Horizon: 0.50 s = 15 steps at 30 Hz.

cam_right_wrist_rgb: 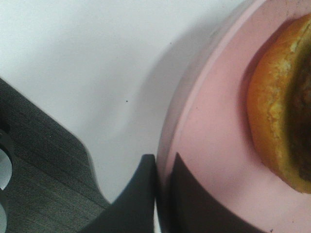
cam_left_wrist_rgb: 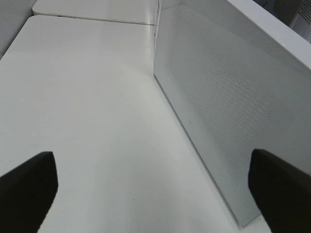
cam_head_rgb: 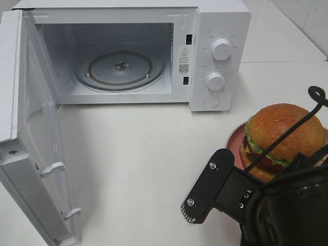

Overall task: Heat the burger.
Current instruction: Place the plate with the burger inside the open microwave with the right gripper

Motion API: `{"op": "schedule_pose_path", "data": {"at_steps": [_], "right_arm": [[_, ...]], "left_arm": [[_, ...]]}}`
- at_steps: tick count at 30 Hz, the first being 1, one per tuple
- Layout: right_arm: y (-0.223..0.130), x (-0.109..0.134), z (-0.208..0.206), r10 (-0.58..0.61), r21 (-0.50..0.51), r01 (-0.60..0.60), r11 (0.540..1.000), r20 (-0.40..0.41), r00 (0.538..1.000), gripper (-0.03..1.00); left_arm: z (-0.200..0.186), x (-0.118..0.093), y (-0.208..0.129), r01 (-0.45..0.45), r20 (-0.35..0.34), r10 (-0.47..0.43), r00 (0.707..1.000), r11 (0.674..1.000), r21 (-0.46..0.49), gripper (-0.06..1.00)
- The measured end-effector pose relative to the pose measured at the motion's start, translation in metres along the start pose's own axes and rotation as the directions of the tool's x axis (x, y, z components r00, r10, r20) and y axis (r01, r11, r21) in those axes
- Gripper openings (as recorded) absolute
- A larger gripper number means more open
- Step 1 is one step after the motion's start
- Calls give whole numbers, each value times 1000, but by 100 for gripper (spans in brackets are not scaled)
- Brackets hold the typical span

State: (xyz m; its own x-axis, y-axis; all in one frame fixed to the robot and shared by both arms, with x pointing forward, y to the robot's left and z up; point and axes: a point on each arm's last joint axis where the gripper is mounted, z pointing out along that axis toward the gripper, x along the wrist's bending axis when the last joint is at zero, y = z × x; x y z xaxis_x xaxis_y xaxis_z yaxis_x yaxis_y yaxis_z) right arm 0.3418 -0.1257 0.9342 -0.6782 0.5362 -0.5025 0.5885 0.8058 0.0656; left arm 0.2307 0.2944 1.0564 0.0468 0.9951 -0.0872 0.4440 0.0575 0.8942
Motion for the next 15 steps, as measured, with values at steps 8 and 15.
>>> {"op": "schedule_pose_path", "data": {"at_steps": [8, 15], "right_arm": [[1, 2, -1, -111, -20, 111, 994, -3, 994, 4], [6, 3, -1, -175, -74, 174, 982, -3, 985, 4]], "left_arm": [[0, 0, 0, 0, 0, 0, 1000, 1000, 0, 98], [0, 0, 0, 0, 0, 0, 1000, 1000, 0, 98]]}}
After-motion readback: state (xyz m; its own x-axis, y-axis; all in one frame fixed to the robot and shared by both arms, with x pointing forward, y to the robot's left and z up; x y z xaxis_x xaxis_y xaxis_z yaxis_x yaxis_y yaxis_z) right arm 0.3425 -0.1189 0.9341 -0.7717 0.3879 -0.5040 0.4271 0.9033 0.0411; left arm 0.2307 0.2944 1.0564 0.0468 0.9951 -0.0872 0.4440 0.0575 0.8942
